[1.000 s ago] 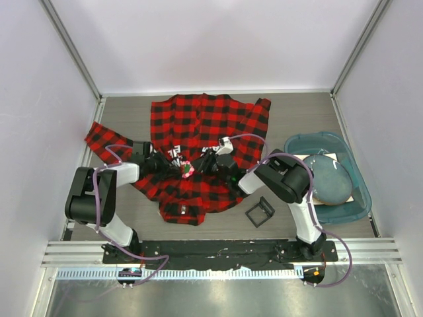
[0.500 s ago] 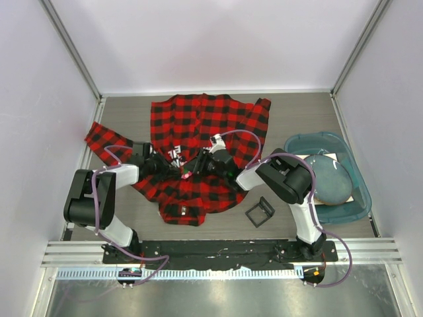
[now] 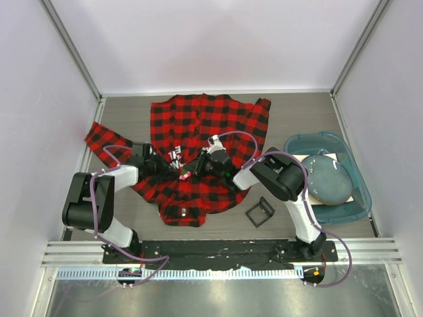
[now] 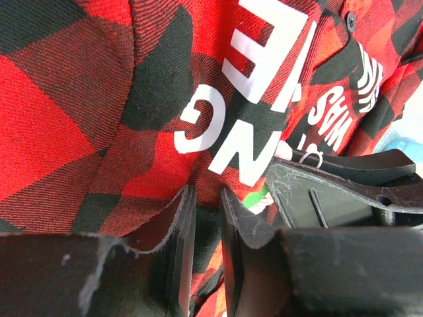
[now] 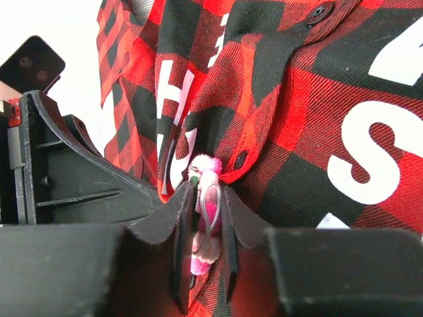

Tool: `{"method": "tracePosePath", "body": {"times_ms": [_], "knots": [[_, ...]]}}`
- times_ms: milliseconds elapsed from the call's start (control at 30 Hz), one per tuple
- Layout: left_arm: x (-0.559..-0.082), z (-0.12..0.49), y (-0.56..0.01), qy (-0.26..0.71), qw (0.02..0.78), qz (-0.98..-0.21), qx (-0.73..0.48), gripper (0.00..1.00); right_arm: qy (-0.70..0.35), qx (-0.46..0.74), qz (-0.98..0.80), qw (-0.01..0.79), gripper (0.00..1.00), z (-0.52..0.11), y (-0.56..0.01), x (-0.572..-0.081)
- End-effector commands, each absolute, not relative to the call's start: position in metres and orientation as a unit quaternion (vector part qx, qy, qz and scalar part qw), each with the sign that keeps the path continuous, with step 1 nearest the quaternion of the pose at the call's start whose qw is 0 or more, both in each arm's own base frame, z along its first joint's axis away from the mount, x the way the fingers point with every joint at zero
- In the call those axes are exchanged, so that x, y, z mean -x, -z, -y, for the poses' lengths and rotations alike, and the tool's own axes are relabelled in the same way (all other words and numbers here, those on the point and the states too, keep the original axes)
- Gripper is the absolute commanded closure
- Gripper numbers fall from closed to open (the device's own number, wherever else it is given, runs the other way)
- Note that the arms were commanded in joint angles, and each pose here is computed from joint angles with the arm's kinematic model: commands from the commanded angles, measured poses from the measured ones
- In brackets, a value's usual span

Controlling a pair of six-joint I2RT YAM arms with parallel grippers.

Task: Remove the brooch from the garment
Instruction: Open the brooch over the flattened clothing.

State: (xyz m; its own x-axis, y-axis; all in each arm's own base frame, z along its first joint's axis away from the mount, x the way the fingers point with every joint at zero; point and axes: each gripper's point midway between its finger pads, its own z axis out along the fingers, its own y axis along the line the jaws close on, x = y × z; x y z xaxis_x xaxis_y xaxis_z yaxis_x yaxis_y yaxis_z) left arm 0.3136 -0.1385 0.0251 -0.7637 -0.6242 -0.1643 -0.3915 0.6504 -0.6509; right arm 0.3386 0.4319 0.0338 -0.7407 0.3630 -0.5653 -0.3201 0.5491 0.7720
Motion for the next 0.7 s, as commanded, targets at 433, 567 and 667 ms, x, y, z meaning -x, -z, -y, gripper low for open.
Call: {"method": "tracePosePath", "body": {"times_ms": [433,567,667], "knots": [[-0.316,0.145,-0.082,0.322,0.203,-0.889,0.255,0.71,-0.557,0.013,-0.727,0.401,0.99,-0.436,-0.053,-0.328],[-0.327,0.155,-0.101,0.355,0.209,-0.879,0.242,0.64,-0.558,0.014,-0.721,0.411,0.99,-0.432,-0.056,-0.327],[-0.336,0.162,-0.102,0.367,0.197,-0.880,0.227,0.63,-0.564,0.013,-0.714,0.414,0.99,-0.431,-0.059,-0.326]]}}
